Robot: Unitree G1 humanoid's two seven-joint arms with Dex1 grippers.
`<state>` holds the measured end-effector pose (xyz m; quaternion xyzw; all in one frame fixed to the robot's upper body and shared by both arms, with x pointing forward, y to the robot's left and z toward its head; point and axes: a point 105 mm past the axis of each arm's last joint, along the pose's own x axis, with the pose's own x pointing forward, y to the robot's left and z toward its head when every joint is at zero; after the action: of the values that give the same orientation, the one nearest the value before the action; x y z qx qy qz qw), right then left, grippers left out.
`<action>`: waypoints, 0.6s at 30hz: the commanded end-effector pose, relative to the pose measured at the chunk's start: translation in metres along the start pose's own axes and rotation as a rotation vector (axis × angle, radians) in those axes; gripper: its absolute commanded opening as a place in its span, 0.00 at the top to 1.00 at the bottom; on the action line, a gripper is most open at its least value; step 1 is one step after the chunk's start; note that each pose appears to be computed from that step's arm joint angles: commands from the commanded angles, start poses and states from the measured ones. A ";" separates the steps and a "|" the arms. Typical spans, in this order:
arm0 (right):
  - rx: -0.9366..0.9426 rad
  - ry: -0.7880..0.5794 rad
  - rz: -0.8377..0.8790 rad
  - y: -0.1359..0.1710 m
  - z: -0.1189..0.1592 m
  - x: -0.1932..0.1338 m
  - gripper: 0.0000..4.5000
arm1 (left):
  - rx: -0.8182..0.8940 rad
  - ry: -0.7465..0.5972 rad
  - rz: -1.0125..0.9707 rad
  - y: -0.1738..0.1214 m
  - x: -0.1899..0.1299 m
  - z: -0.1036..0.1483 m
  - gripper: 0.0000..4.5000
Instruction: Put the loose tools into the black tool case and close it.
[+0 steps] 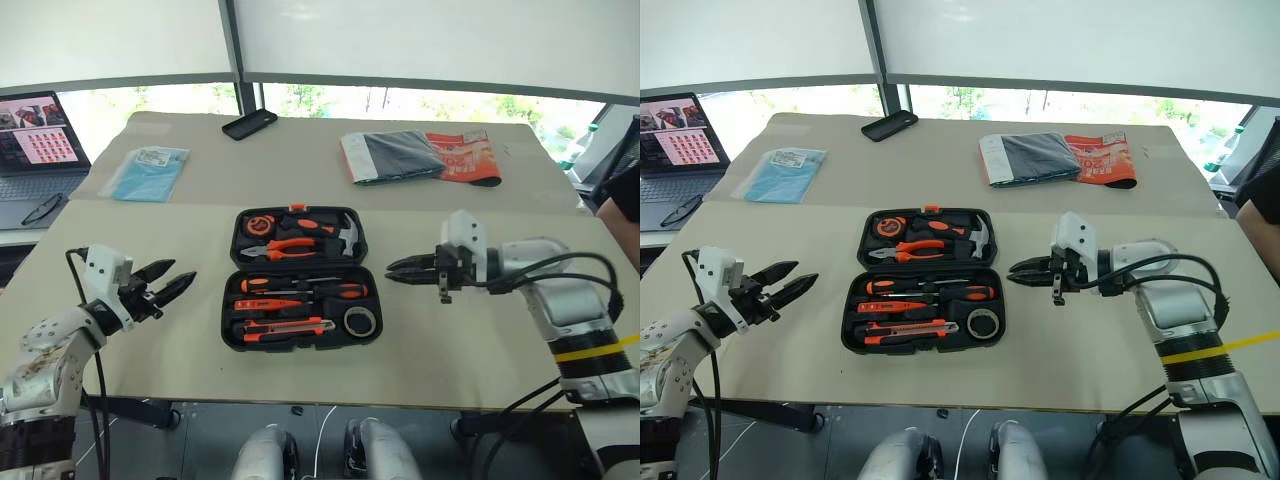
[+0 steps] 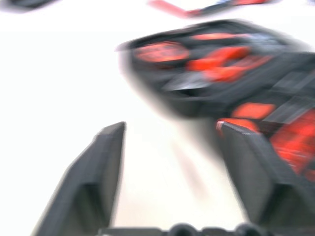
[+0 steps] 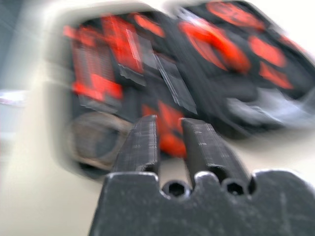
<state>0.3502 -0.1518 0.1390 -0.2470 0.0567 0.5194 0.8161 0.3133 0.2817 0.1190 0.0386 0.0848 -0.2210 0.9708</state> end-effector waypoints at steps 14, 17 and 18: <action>-0.076 -0.043 -0.046 0.004 -0.008 0.055 1.00 | 0.067 0.118 -0.238 -0.052 0.060 -0.009 1.00; -0.052 -0.080 0.007 0.016 -0.002 0.055 1.00 | 0.066 0.116 -0.294 -0.059 0.065 -0.009 1.00; -0.038 -0.089 0.015 0.018 -0.001 0.052 1.00 | 0.070 0.113 -0.310 -0.062 0.066 -0.008 1.00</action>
<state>0.3718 -0.1177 0.1021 -0.2524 0.0377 0.4977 0.8290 0.3438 0.2168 0.0950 0.0665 0.1492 -0.3319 0.9291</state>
